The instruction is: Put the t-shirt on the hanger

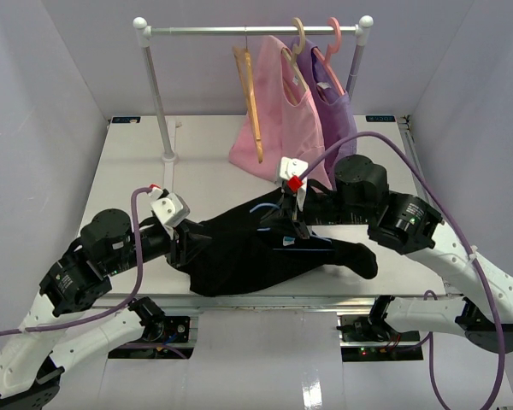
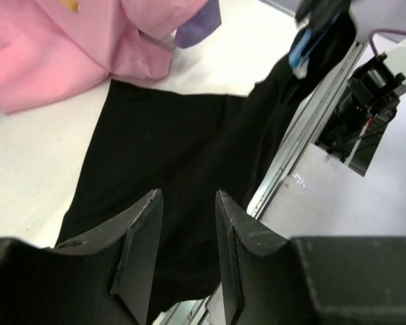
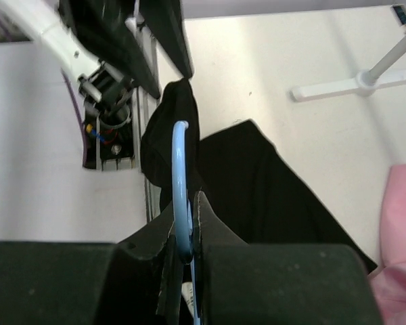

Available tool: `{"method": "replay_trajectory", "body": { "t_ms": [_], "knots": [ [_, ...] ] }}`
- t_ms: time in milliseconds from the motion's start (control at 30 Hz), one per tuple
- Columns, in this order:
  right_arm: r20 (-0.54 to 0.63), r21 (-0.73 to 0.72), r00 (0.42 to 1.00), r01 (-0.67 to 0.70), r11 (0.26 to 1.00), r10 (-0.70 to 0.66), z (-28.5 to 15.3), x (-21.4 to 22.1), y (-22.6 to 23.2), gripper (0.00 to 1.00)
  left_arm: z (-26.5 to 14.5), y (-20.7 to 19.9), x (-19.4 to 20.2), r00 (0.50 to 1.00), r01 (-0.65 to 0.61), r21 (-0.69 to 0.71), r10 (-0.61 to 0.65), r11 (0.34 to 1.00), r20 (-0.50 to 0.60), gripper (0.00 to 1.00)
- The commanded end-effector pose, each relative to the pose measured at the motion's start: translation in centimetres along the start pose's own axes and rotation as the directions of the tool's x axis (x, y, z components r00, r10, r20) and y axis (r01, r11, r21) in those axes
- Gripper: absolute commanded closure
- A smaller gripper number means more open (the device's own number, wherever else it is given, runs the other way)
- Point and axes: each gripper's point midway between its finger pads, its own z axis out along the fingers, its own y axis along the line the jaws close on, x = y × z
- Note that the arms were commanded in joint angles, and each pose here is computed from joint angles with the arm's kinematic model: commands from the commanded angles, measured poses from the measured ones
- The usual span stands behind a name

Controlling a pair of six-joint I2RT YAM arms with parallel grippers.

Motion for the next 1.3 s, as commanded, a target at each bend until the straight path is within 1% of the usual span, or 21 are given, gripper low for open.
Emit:
{"method": "replay_trajectory", "body": {
  "t_ms": [0, 67, 200, 333, 500, 600, 667, 700, 733, 767, 800, 900, 1100, 1200, 1267],
  "knots": [
    [0.062, 0.111, 0.998, -0.02, 0.994, 0.013, -0.9, -4.3, -2.1, 0.92, -0.4, 0.7, 2.9, 0.997, 0.025, -0.045, -0.028, 0.999, -0.075, 0.52],
    [0.079, 0.134, 0.997, -0.025, 0.991, 0.015, -1.3, -5.8, -2.5, 0.92, -0.6, 1.1, 3.6, 0.996, 0.028, -0.074, -0.034, 0.997, -0.083, 0.52],
    [0.081, 0.163, 0.996, -0.043, 0.986, 0.03, -1.2, -6.5, -3.2, 0.92, -0.2, 1.1, 4.9, 0.993, 0.044, -0.075, -0.052, 0.996, -0.107, 0.5],
    [0.086, 0.192, 0.995, -0.061, 0.98, 0.045, -1.1, -6.8, -3.8, 0.92, 0.0, 1.0, 4.9, 0.992, 0.065, -0.074, -0.073, 0.995, -0.104, 0.46],
    [0.095, 0.192, 0.994, -0.065, 0.979, 0.047, -1.0, -7.1, -3.9, 0.92, 1.1, 1.5, 5.4, 0.989, 0.074, -0.094, -0.086, 0.993, -0.124, 0.45],
    [0.098, 0.221, 0.994, -0.069, 0.973, 0.048, -1.1, -7.1, -4.4, 0.92, 1.8, 1.7, 5.9, 0.984, 0.085, -0.098, -0.099, 0.992, -0.15, 0.45],
    [0.095, 0.227, 0.994, -0.07, 0.971, 0.05, -1.1, -7.0, -4.5, 0.92, 2.0, 1.7, 6.0, 0.983, 0.085, -0.1, -0.1, 0.991, -0.153, 0.51],
    [0.09, 0.227, 0.995, -0.07, 0.971, 0.05, -1.0, -6.8, -4.5, 0.92, 2.2, 1.7, 6.0, 0.983, 0.085, -0.094, -0.099, 0.992, -0.156, 0.51],
    [0.089, 0.225, 0.995, -0.068, 0.972, 0.049, -1.0, -6.6, -4.4, 0.92, 2.3, 1.6, 6.0, 0.982, 0.082, -0.09, -0.096, 0.993, -0.161, 0.76],
    [0.088, 0.225, 0.995, -0.066, 0.972, 0.048, -1.0, -6.5, -4.4, 0.92, 2.4, 1.7, 6.0, 0.982, 0.081, -0.091, -0.096, 0.992, -0.163, 0.94],
    [0.084, 0.225, 0.995, -0.063, 0.972, 0.045, -1.0, -6.2, -4.4, 0.92, 2.4, 1.8, 5.8, 0.982, 0.084, -0.098, -0.099, 0.992, -0.16, 1.0],
    [0.068, 0.236, 0.997, -0.053, 0.97, 0.038, -1.0, -5.4, -4.5, 0.92, 2.3, 1.9, 5.0, 0.984, 0.088, -0.105, -0.103, 0.991, -0.143, 1.0],
    [0.037, 0.262, 0.999, -0.037, 0.964, 0.028, -1.4, -3.8, -4.7, 0.92, 1.1, 3.2, 2.2, 0.991, 0.087, -0.194, -0.105, 0.977, -0.085, 1.0],
    [0.015, 0.277, 0.999, -0.031, 0.96, 0.028, -1.8, -3.3, -4.9, 0.92, 0.3, 4.4, 1.0, 0.992, 0.084, -0.268, -0.107, 0.96, -0.071, 1.0],
    [-0.006, 0.284, 1.0, -0.023, 0.959, 0.026, -1.8, -2.8, -5.0, 0.92, 0.2, 5.3, 0.7, 0.99, 0.08, -0.321, -0.112, 0.944, -0.082, 1.0]
  ]
}}
